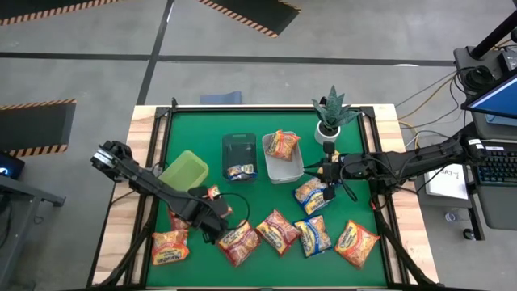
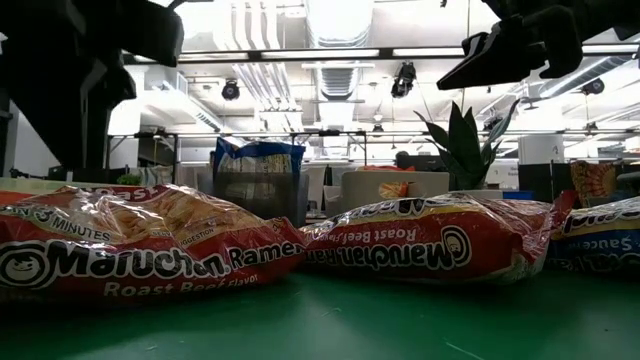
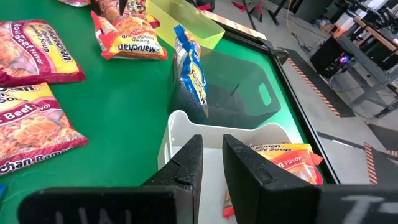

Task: Sort Maruchan noodles
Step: Put the orange noodle pack into the gray bin

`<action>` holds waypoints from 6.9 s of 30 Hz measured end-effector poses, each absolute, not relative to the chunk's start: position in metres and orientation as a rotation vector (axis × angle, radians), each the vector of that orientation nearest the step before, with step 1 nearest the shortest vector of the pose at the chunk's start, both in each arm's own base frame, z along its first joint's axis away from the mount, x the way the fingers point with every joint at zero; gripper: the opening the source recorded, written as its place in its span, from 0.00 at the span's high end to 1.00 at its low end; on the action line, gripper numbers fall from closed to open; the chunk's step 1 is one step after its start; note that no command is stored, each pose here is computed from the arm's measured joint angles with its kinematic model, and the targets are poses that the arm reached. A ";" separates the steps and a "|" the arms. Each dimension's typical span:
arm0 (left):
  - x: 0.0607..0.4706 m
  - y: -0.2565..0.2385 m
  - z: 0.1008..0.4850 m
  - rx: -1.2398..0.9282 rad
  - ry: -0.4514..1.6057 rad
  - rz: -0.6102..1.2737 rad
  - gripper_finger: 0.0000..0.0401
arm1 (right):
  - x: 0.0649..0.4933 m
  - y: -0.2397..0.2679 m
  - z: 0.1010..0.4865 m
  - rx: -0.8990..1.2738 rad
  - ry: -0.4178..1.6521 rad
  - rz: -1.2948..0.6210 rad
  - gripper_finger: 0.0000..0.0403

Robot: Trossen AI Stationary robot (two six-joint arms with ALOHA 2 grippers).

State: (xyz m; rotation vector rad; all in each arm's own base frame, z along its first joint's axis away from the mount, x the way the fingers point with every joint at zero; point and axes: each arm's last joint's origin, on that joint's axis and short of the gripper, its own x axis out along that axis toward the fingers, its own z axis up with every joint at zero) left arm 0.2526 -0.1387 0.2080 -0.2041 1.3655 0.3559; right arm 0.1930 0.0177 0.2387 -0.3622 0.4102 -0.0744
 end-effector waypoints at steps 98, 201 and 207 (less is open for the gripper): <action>0.235 -0.135 0.149 0.166 0.947 0.293 1.00 | 0.213 0.045 0.272 0.303 0.247 0.037 0.87; 0.214 -0.154 0.104 0.027 0.720 0.103 1.00 | 0.442 0.074 0.164 0.668 0.633 -0.151 0.72; 0.210 -0.152 0.120 0.027 0.699 0.088 1.00 | 0.436 0.073 0.191 0.620 0.589 -0.118 0.76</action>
